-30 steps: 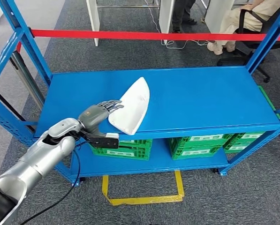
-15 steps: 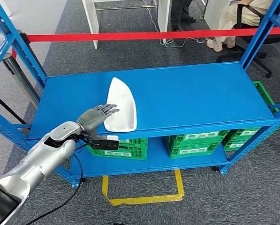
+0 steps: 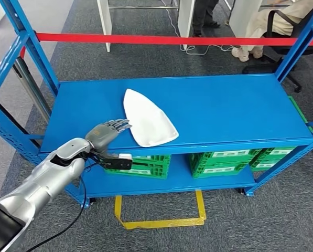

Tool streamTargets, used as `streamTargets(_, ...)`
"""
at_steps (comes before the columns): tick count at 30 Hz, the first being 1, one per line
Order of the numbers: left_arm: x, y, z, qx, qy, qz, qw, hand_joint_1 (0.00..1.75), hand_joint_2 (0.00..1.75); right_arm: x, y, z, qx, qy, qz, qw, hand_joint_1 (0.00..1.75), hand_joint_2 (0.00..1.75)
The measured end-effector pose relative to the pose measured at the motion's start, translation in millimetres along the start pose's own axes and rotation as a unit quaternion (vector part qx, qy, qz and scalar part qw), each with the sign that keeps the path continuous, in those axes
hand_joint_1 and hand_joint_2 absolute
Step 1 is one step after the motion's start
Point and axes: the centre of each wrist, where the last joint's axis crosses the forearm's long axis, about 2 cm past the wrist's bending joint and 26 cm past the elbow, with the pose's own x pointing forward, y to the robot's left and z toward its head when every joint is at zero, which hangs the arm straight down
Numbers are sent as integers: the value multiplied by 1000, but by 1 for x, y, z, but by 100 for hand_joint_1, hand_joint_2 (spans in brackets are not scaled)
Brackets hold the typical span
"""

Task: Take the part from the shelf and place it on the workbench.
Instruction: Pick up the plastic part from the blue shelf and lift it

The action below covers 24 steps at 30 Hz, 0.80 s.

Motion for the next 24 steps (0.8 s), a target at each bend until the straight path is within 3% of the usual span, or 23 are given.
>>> streamTargets(3,-1,-4,1,-4,2,2,1000,170,175,-1,0,0,0,1,0,1000,0,175)
streamTargets(24,-5,-11,4,-12,8,11,1000,175,175,0,0,0,-1,0,-4,1000,0,175)
